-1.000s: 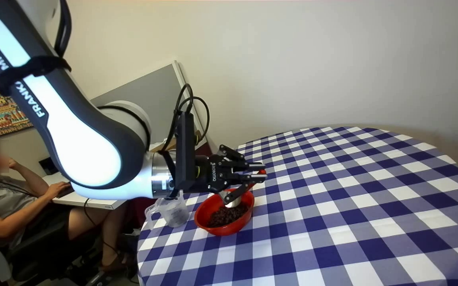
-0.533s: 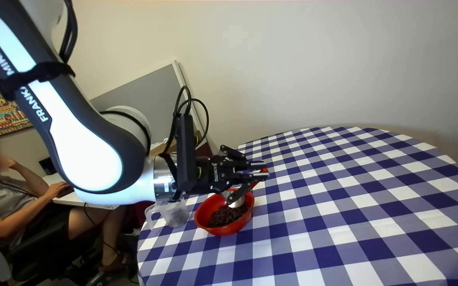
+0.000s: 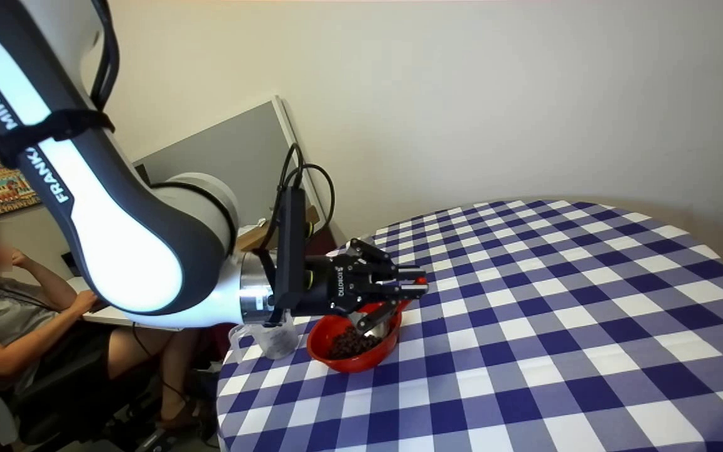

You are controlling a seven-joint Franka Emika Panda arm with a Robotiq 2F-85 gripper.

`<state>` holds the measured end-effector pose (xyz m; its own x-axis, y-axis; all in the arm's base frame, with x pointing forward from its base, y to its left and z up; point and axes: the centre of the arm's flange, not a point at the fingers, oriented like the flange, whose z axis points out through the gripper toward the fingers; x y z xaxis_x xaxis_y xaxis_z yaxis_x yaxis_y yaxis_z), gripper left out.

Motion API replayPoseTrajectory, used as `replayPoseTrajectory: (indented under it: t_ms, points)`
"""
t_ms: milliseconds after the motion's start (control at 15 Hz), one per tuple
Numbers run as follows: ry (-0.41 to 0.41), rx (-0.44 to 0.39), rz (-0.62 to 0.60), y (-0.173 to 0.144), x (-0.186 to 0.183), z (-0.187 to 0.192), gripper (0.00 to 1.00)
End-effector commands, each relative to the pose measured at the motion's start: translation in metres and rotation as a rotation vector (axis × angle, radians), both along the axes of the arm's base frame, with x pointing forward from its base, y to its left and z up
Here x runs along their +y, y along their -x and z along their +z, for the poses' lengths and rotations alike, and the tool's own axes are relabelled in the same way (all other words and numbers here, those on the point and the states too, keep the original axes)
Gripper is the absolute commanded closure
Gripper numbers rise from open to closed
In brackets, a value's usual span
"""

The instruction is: Pick up the spoon and scoop some of the contents in the bowl and put them in the jar

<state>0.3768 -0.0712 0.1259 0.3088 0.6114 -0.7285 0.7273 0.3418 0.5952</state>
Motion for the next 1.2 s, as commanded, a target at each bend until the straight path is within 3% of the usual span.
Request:
replayPoseTrajectory:
  t_ms: [0,400,1133]
  points:
    - [0.025,0.061,-0.055,0.001,0.000,0.001,0.95]
    - [0.013,0.095,-0.136,-0.002,0.002,0.002,0.95]
    - [-0.099,0.254,-0.332,-0.024,0.019,0.007,0.95]
